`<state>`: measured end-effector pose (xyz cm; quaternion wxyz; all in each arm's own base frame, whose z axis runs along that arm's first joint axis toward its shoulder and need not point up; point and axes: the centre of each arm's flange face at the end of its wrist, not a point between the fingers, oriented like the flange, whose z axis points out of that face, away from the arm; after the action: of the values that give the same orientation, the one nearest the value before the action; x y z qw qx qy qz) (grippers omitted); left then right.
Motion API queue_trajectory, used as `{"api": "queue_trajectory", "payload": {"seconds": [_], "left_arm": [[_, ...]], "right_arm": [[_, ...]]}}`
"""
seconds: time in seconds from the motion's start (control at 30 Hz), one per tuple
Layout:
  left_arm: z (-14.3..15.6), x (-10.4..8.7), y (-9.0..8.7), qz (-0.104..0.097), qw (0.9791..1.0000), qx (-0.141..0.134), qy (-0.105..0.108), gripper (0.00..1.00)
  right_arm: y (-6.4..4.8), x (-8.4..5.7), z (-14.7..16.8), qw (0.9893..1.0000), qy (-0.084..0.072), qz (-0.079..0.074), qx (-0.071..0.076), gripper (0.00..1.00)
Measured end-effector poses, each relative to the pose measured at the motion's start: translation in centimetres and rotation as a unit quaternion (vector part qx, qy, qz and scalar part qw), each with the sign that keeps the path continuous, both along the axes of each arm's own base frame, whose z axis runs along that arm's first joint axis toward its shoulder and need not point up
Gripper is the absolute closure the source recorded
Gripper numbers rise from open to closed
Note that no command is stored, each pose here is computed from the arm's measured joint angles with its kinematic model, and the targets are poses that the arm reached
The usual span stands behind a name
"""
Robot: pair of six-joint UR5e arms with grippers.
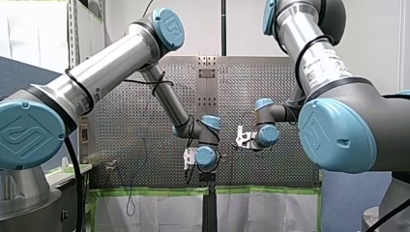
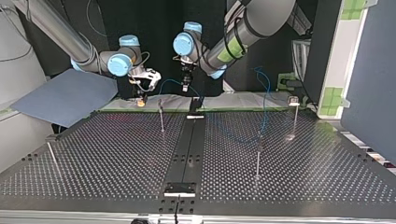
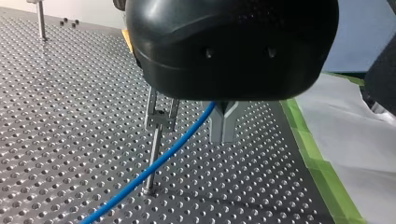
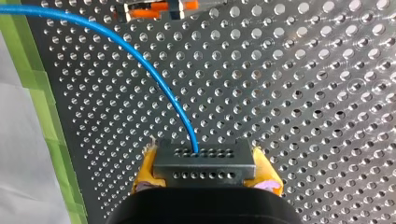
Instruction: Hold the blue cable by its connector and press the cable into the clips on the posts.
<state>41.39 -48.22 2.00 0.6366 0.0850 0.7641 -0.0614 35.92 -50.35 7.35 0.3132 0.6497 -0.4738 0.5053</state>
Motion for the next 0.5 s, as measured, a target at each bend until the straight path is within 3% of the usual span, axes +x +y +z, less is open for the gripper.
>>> {"api": "queue_trajectory", "payload": {"seconds": [0.27,0.5], "left_arm": [[-0.1,-0.2,0.0,-0.004,0.9999,0.013,0.003,1.00],[-2.9,-1.2,0.6,-0.013,0.9981,0.049,0.035,1.00]], "right_arm": [[0.0,-0.1,0.0,1.0000,-0.001,-0.001,0.001,1.00],[0.0,0.0,0.0,1.0000,-0.001,0.000,0.002,1.00]]}}
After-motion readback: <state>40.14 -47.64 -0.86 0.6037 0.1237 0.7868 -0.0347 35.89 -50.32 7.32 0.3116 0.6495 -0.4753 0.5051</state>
